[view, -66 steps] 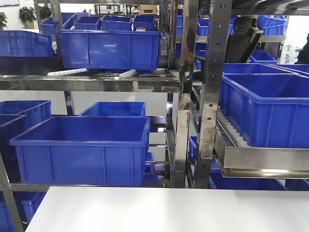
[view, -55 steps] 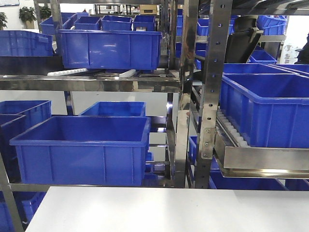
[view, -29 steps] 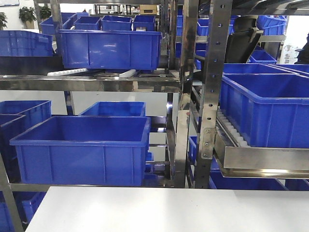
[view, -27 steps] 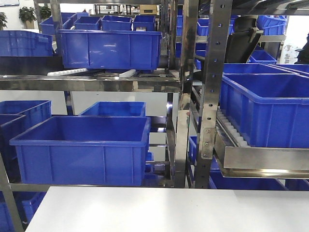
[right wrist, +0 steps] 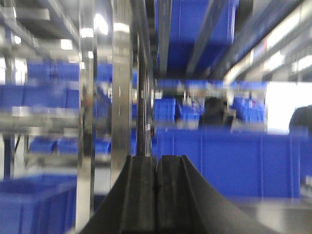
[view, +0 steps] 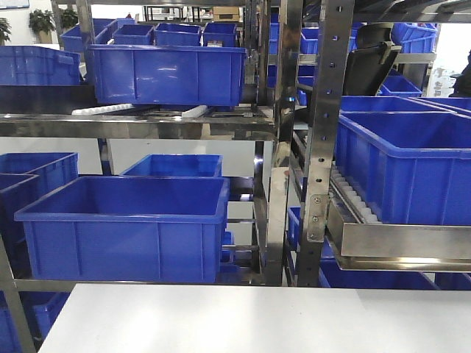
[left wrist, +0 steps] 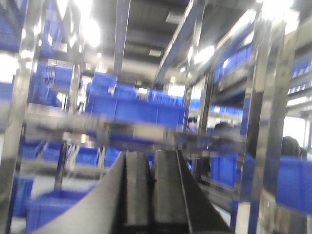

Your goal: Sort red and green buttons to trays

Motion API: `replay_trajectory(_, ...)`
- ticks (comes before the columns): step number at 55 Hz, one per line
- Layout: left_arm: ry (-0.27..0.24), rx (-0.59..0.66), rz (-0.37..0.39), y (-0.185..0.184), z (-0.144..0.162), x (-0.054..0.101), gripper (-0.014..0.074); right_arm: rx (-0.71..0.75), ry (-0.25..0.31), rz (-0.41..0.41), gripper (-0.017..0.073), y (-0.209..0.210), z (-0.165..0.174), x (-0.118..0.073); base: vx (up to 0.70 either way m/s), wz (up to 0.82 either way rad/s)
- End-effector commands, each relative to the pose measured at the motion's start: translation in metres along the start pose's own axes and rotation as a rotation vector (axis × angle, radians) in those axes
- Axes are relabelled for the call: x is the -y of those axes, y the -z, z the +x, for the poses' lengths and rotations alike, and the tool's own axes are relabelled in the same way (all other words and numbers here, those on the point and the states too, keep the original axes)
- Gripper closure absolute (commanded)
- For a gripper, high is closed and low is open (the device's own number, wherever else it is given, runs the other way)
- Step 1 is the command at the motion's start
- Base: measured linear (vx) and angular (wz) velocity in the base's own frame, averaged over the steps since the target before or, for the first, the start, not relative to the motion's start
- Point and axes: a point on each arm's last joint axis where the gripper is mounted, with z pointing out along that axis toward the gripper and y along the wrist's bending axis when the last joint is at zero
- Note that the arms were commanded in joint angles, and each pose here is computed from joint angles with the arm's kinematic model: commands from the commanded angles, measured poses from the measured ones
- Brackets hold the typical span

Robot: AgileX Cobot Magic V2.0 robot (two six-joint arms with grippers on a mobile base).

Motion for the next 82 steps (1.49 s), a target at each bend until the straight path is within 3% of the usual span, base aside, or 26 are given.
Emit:
replay_trajectory(1, -0.071, 0.020, 0.008, -0.023, -0.048, 0.009, 0.0599, 0.110, 0.041, -0.001, 0.0569, -0.016, -0.054, -0.001, 0.00, 0.00)
replay_trajectory(4, -0.116, -0.012, 0.008, -0.042, -0.065, 0.013, 0.0599, 0.105, 0.048, -0.001, 0.0569, -0.033, -0.072, -0.001, 0.00, 0.00)
replay_trajectory(9, -0.149, -0.088, 0.007, -0.077, -0.078, 0.016, 0.0599, 0.071, 0.046, -0.001, 0.0569, -0.066, -0.088, -0.001, 0.00, 0.00)
replay_trajectory(22, -0.156, -0.172, -0.005, -0.138, -0.075, 0.016, 0.0598, -0.040, 0.026, -0.002, 0.0569, -0.115, -0.077, -0.001, 0.00, 0.00)
replay_trajectory(36, -0.158, -0.204, -0.015, -0.157, -0.059, 0.013, 0.0548, -0.111, 0.026, -0.002, 0.0526, -0.127, -0.064, -0.001, 0.00, 0.00)
replay_trajectory(42, -0.159, -0.200, -0.016, -0.158, -0.058, 0.013, 0.0475, -0.111, 0.026, -0.002, 0.0434, -0.127, -0.064, -0.001, 0.00, 0.00)
replay_trajectory(54, -0.159, -0.199, -0.016, -0.158, -0.058, 0.013, 0.0230, -0.110, 0.027, -0.002, 0.0091, -0.127, -0.064, -0.001, 0.00, 0.00)
replay_trajectory(61, -0.157, -0.199, -0.016, -0.158, -0.058, 0.013, 0.0108, -0.098, 0.034, -0.003, -0.0059, -0.127, -0.065, -0.001, 0.00, 0.00)
replay_trajectory(66, -0.157, -0.200, -0.016, -0.158, -0.058, 0.013, 0.0063, -0.070, -0.035, -0.001, -0.0099, -0.128, -0.067, -0.001, 0.00, 0.00)
replay_trajectory(74, -0.156, -0.197, -0.017, -0.158, -0.059, 0.013, 0.0058, -0.152, -0.021, -0.004, -0.0071, -0.135, -0.022, -0.001, 0.00, 0.00)
replay_trajectory(82, -0.156, -0.202, -0.017, -0.158, -0.058, 0.013, 0.0058, -0.396, -0.054, -0.030, -0.0008, -0.118, 0.077, -0.005, 0.00, 0.00)
